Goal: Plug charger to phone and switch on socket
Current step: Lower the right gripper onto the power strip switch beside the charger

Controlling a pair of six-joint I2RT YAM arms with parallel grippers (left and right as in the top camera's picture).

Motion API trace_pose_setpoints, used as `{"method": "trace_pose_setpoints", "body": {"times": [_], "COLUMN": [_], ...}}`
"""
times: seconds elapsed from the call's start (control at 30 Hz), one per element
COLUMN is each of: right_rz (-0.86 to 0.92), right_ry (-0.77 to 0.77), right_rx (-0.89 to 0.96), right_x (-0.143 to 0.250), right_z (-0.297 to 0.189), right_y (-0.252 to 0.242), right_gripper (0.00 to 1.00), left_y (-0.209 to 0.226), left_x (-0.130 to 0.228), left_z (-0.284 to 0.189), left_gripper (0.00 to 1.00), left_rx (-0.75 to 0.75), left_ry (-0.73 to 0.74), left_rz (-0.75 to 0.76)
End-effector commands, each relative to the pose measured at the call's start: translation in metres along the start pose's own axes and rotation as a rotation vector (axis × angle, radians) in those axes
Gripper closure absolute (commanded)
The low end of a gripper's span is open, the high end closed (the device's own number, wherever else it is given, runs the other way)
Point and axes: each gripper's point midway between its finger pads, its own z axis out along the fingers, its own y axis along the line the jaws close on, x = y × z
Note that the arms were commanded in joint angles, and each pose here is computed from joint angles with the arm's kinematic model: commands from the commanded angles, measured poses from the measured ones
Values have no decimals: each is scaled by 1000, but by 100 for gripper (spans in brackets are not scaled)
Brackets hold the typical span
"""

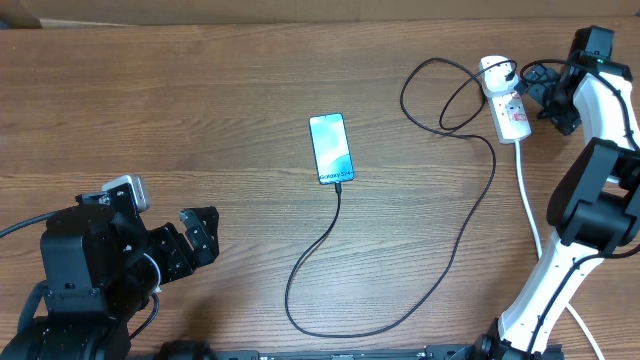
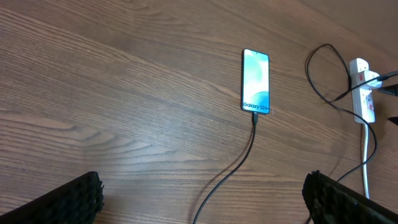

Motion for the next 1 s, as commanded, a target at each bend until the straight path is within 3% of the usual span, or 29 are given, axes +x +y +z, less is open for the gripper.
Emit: {"method": "trace_pose_setpoints", "body": {"times": [0.0, 0.97], "right_rz": [9, -46], "right_ry": [20, 78], "right_rx": [9, -51], "right_x": [4, 17], "right_z": [15, 24], "right_y": [-3, 6], "right_gripper": [0, 0], "left_y": [2, 2], "left_x": [-2, -2], "left_z": [-1, -1], "left_gripper": [0, 0], "left_rx": [-11, -11], "left_ry": [-13, -13], "left_rz": [-13, -13]}}
